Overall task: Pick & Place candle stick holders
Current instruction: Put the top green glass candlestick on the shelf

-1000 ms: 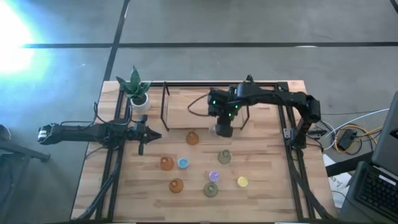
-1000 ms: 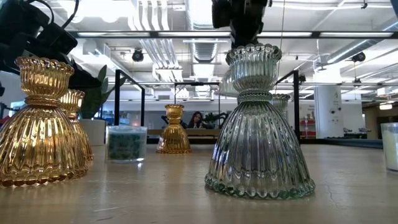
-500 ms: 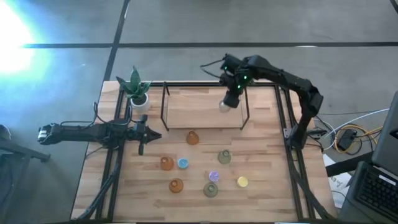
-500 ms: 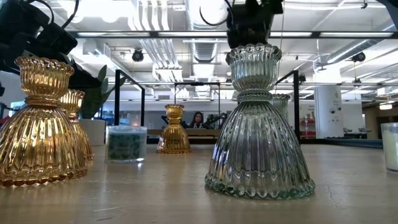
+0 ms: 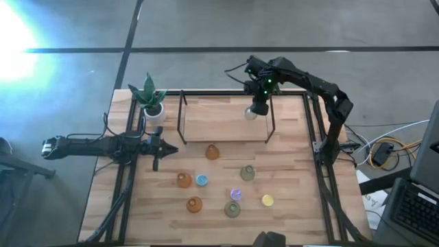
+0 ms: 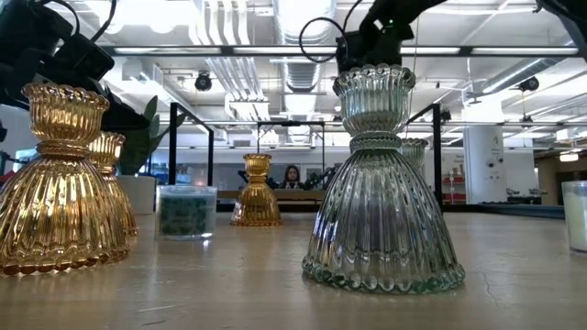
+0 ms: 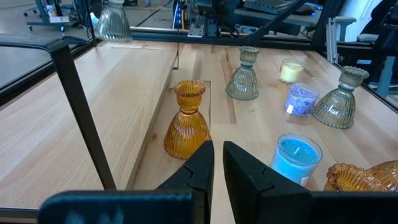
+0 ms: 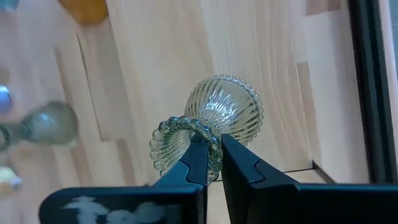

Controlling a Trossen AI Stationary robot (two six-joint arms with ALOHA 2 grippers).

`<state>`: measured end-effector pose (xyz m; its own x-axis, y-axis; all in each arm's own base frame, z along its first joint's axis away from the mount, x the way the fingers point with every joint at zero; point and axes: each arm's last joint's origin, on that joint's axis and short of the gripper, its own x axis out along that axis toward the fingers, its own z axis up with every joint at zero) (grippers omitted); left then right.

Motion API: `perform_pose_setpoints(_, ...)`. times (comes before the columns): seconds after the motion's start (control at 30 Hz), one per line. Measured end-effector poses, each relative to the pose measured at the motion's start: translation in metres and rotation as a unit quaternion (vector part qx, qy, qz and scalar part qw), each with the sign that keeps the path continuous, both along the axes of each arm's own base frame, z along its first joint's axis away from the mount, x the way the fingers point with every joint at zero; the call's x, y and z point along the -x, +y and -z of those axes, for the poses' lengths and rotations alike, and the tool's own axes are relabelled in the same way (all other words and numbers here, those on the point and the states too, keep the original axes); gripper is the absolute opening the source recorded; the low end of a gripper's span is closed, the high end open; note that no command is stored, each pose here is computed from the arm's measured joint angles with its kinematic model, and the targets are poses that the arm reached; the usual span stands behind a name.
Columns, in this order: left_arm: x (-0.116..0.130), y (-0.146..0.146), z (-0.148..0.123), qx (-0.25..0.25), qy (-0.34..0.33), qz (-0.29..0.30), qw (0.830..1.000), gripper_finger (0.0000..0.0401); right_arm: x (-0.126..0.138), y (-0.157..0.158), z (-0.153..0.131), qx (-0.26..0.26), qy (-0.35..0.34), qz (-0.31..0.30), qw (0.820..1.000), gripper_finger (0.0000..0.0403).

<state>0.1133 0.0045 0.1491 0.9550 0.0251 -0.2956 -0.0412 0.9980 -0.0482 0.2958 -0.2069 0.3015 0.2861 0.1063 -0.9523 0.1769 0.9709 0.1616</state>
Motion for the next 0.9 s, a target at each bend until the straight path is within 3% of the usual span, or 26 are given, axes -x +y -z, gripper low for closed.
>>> perform_pose_setpoints(0.17, 0.000, 0.000, 0.000, 0.000, 0.000, 0.000, 1.000, 0.0039, -0.001, -0.004, 0.011, 0.033, 0.039, -0.063, 0.997, 0.0014)
perform_pose_setpoints(0.37, 0.000, 0.000, 0.000, 0.000, 0.000, 0.000, 1.000, 0.0039, -0.003, -0.009, 0.021, 0.037, 0.056, -0.088, 0.994, 0.0014)
perform_pose_setpoints(0.63, 0.000, 0.000, 0.000, 0.000, 0.002, 0.000, 1.000, 0.0039, -0.012, -0.025, 0.035, 0.029, 0.059, -0.088, 0.994, 0.0014)
perform_pose_setpoints(0.9, 0.000, 0.000, 0.001, 0.000, 0.003, 0.000, 1.000, 0.0039, -0.010, -0.041, 0.029, 0.045, 0.053, -0.070, 0.995, 0.0014)
